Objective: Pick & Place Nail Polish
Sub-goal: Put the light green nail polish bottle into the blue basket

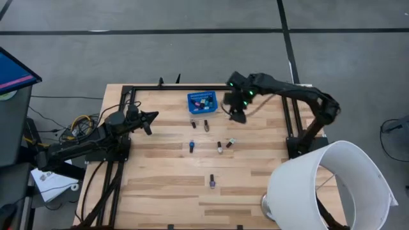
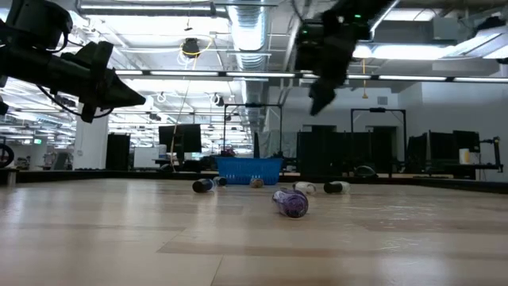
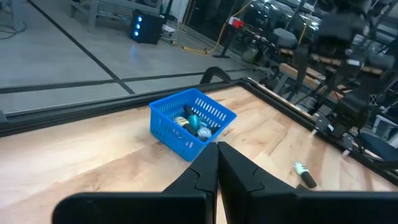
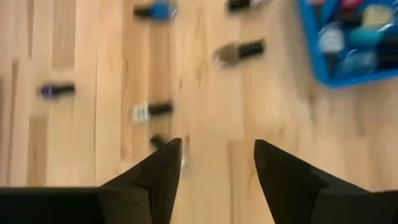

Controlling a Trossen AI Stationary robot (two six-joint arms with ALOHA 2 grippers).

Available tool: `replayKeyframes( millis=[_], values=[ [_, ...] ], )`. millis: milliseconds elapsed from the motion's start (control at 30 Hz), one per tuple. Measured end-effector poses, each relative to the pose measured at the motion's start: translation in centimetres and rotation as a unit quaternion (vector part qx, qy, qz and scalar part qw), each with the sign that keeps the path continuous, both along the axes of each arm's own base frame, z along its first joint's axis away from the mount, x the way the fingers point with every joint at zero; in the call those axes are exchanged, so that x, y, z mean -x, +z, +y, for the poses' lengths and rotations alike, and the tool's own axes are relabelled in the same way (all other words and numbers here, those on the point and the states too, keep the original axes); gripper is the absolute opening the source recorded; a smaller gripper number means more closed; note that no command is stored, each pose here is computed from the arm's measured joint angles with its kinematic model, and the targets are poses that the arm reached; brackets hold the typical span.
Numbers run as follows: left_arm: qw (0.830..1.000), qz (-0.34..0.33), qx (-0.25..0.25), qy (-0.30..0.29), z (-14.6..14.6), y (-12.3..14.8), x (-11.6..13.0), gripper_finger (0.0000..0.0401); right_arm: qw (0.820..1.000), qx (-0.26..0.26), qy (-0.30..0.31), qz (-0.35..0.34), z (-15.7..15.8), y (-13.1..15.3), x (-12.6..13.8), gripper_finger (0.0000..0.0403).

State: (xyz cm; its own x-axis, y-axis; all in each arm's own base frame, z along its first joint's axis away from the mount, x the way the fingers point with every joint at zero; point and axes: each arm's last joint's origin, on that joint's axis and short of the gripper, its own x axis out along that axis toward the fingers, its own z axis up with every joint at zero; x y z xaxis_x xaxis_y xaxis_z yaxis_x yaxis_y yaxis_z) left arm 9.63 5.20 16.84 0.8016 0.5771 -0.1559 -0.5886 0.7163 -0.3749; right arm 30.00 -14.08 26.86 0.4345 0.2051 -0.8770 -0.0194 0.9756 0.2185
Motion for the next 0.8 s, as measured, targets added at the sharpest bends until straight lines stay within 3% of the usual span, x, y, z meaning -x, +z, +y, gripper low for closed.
replayKeyframes(
  millis=[167, 400, 533, 800],
  values=[
    [1.0, 0.0, 0.0, -0.002, 0.0, 0.0, 0.0, 0.0001, 0.994, 0.031, 0.101, -0.02, 3.6, -2.6, 1.8, 0.0196],
    [1.0, -0.001, 0.002, -0.001, 0.0, 0.0, 0.0, 0.0001, 0.965, 0.088, 0.244, -0.032, 7.0, -5.8, 1.7, 0.0227],
    [1.0, 0.0, 0.004, -0.001, 0.0, 0.0, 0.0, 0.0001, 0.957, 0.09, 0.275, -0.019, 7.6, -7.9, 0.5, 0.0236],
    [1.0, 0.01, 0.011, -0.008, 0.0, -0.2, -0.2, 0.0001, 0.954, 0.099, 0.281, 0.02, 7.6, -11.6, -1.3, 0.0234]
  ],
)
